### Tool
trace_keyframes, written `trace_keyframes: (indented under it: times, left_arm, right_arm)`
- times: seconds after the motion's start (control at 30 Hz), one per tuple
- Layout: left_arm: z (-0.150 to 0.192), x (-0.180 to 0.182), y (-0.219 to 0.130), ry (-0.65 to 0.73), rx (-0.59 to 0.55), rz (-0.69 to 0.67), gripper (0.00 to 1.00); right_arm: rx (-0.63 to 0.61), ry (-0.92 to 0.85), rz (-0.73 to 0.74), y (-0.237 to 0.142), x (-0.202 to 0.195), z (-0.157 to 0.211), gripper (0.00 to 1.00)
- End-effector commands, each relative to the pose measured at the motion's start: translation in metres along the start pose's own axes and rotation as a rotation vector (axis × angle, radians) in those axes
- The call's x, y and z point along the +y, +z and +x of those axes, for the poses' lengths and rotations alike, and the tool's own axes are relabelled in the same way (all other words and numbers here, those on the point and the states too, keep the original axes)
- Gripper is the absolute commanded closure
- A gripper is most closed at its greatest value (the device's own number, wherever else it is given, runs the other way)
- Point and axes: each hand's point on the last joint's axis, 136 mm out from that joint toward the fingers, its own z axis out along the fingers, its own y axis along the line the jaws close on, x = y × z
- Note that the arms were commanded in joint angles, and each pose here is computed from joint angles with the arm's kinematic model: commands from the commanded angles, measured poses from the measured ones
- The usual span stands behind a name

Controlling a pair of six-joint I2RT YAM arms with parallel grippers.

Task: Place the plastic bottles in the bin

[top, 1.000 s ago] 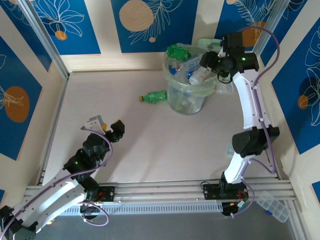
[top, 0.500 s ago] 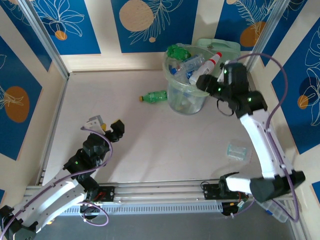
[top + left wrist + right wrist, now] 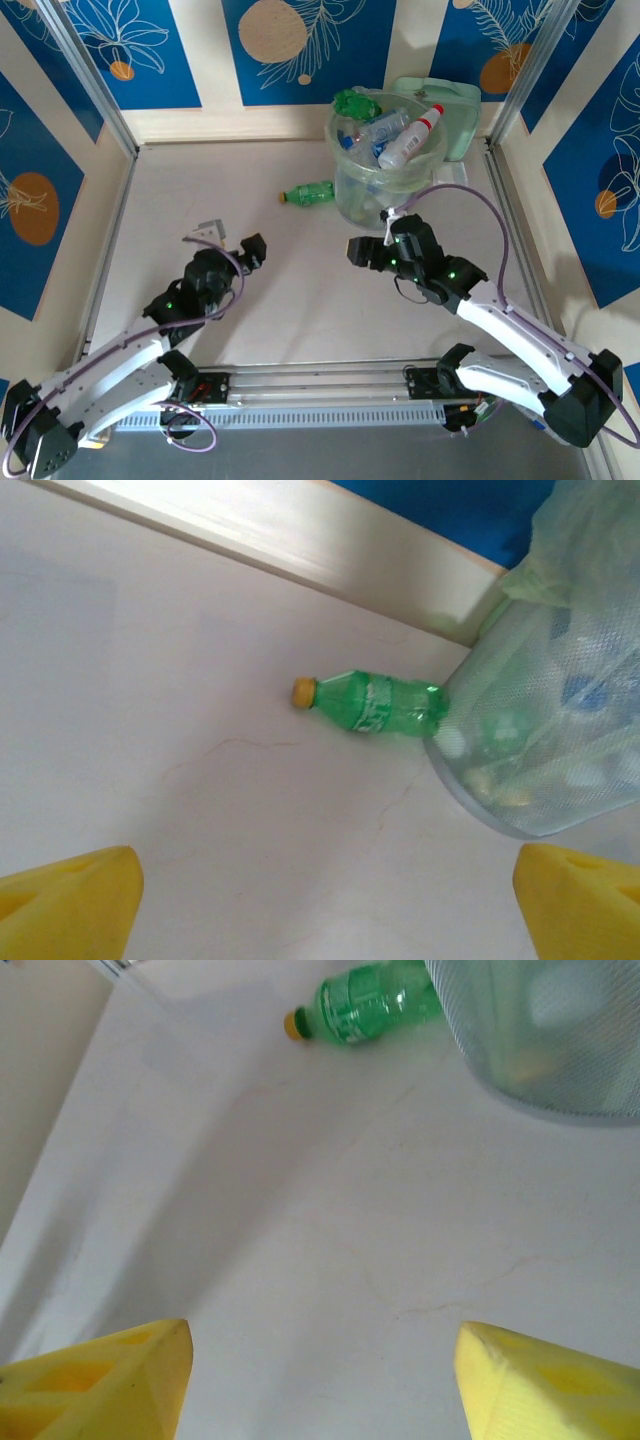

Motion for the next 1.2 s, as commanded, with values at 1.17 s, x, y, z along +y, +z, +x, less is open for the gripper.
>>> trace_keyframes:
  times: [1.17]
  left_arm:
    - [0.049, -0.029, 0.268, -0.895, 0.388, -0.234, 0.08]
  right_arm:
    - [-0.267, -0.023, -0.143, -0.008, 0.022, 0.002, 0.41]
